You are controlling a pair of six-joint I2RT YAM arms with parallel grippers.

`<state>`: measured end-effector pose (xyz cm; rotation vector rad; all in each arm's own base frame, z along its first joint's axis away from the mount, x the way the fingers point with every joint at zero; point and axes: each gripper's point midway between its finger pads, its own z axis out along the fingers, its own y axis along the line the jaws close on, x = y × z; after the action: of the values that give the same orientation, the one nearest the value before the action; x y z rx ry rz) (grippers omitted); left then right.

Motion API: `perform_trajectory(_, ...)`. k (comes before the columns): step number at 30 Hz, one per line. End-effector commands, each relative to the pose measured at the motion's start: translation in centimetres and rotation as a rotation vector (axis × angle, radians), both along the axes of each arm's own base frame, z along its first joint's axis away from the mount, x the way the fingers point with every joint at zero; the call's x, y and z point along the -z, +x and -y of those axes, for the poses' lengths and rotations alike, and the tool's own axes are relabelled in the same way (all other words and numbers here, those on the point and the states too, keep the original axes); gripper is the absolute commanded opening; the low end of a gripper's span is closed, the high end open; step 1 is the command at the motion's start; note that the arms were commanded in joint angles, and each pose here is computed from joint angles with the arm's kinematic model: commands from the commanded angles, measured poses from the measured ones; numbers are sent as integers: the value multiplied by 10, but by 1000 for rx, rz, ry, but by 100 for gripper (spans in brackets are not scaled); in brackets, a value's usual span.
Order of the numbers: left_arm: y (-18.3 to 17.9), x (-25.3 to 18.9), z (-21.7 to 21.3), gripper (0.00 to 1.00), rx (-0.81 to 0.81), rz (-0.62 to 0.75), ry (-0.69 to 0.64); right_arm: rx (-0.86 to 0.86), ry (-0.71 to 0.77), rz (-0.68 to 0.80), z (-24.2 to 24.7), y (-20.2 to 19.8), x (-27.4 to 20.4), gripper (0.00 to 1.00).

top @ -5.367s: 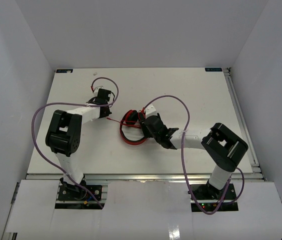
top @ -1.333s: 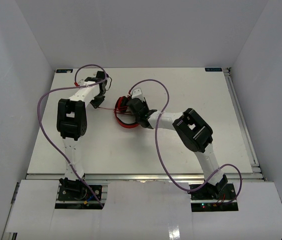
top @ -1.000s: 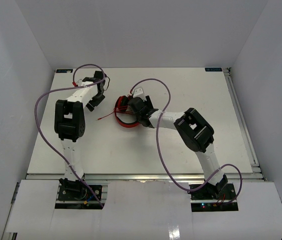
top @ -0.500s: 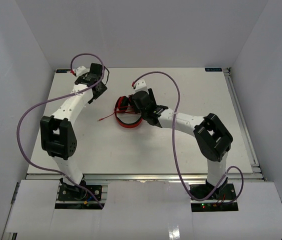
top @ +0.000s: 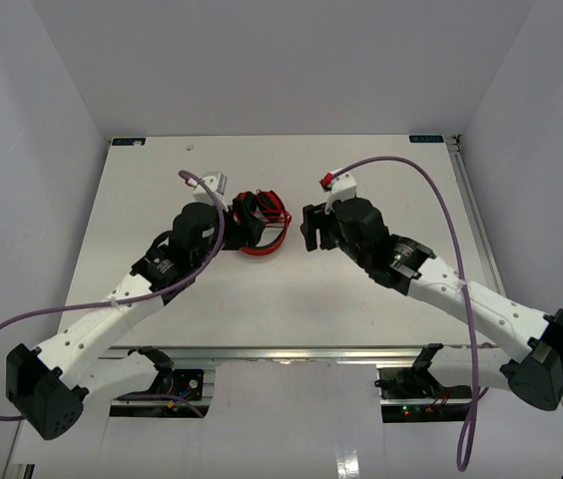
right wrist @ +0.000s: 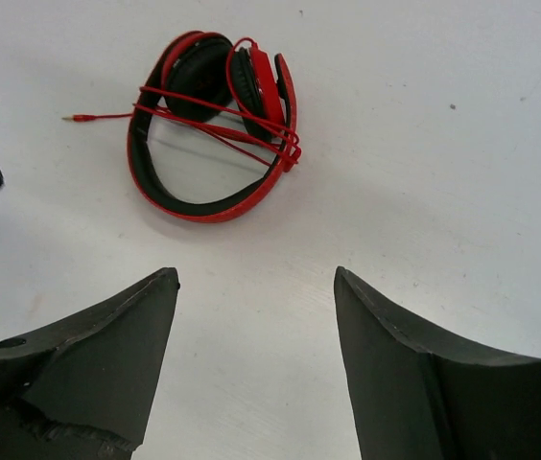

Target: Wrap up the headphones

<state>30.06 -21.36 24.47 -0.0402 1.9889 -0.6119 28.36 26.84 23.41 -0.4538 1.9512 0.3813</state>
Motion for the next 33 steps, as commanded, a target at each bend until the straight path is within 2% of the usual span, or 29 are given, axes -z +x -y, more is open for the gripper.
perform_trajectory(1, -32, -7, 29, 77, 189, 129, -49, -40, 18, -40, 15, -25, 7, 73)
perform_trajectory(5, -42, 23, 27, 78, 203, 164, 13, -40, 102, 10, 28, -37, 5, 77)
perform_trajectory(9, -47, 26, 24, 80, 218, 221, 0, -18, 231, 27, 29, -43, 9, 94)
perform_trajectory(11, -52, 27, 26, 82, 248, 246, -14, 1, 261, 35, 32, -43, 15, 95)
perform_trajectory(15, -51, 30, 24, 98, 238, 245, -9, 23, 299, 36, 32, -41, 19, 90)
perform_trajectory(23, -50, 29, 21, 98, 219, 243, -11, 52, 281, 0, 33, -39, 29, 90)
perform_trajectory(33, -53, 21, 13, 98, 196, 282, -21, 54, 349, 84, 46, -45, 14, 90)
